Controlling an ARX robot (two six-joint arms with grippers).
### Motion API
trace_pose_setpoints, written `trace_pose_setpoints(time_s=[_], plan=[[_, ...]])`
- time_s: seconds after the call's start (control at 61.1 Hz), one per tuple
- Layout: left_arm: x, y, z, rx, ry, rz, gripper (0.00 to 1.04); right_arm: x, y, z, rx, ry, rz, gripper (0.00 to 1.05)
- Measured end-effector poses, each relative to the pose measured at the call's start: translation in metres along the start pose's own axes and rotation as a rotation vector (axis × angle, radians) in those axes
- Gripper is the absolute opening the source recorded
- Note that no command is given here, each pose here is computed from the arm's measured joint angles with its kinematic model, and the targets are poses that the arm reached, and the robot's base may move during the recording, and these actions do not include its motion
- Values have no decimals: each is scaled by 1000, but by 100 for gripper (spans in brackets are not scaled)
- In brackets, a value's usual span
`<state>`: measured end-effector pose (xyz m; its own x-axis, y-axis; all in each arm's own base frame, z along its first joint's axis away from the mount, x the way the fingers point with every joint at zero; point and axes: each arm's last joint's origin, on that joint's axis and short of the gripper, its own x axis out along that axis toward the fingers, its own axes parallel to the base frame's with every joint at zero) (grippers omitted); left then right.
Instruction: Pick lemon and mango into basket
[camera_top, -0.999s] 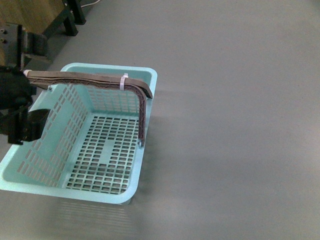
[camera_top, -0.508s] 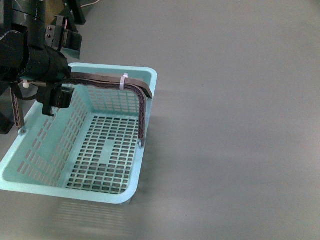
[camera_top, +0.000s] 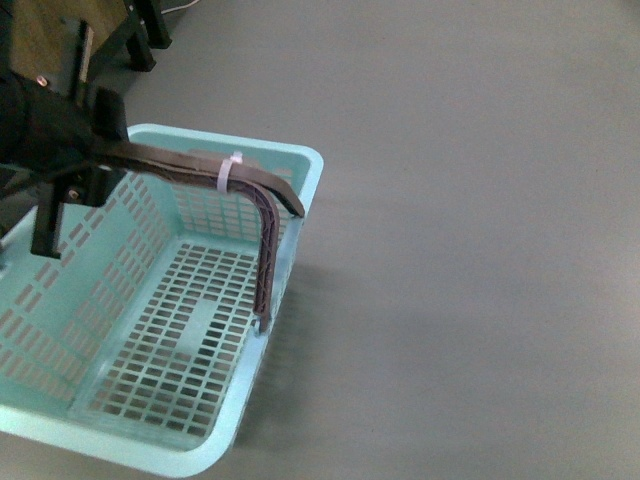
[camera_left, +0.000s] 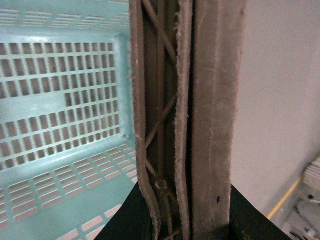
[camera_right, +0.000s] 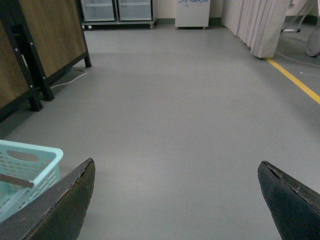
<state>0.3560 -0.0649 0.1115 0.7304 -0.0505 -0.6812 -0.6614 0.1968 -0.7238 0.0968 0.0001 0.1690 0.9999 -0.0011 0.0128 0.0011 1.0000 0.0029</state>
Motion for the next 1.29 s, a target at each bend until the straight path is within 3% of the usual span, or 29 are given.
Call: trace_pose_setpoints(time_s=[0.229, 0.475, 0.803, 1.294], plan=[[-131, -55, 29, -58, -15, -283, 19, 0, 0, 0, 0, 0, 0, 96], [-228, -68, 46, -108, -64, -387, 19, 0, 0, 0, 0, 0, 0, 96], [-277, -67, 30, -53, -36, -356, 19, 0, 0, 0, 0, 0, 0, 96], [-278, -67, 31, -21, -53, -350, 19, 0, 0, 0, 0, 0, 2, 96]])
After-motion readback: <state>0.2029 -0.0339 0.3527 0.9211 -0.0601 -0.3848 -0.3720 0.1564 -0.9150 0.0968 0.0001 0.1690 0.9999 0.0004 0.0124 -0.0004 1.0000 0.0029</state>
